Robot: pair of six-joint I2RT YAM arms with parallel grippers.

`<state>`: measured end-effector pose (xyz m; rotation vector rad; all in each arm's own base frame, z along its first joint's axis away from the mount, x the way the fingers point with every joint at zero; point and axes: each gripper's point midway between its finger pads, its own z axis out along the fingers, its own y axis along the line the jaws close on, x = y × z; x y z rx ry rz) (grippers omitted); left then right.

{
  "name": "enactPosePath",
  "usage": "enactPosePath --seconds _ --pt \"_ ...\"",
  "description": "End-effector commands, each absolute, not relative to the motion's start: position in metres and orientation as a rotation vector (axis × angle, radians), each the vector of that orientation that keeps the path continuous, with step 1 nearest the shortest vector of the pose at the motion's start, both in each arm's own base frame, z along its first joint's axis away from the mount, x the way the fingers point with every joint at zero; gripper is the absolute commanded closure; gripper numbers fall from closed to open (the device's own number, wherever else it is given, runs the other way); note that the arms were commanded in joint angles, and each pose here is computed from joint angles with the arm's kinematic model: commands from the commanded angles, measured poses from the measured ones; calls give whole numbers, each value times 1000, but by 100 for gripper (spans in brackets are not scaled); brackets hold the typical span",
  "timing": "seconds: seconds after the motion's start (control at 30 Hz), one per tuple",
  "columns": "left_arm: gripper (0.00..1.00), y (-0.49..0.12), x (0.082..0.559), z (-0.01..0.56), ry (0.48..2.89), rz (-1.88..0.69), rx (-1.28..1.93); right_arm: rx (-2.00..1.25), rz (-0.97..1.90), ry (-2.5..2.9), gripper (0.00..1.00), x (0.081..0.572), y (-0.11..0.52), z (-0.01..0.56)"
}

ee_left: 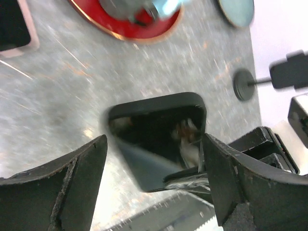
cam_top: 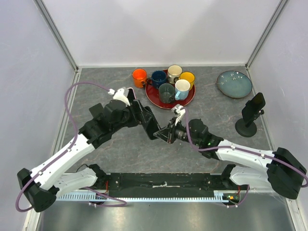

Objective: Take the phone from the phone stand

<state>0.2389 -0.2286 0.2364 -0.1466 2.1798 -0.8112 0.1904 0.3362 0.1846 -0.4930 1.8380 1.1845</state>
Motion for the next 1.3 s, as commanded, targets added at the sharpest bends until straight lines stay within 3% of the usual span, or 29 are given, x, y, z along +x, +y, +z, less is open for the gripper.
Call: enactPosePath --seconds 0.0,0.23,0.63,1.27 --pt "14 -153 268 289 1882 -517 -291 -239 1108 2026 100 212 284 138" --pt "6 -113 260 302 1785 -364 -277 -119 1071 2134 100 217 241 109" --pt "4 -58 246 316 1679 -81 -195 184 1074 2199 100 243 177 89" --pt "4 -54 243 285 1711 -43 -153 398 1190 2191 100 276 153 69"
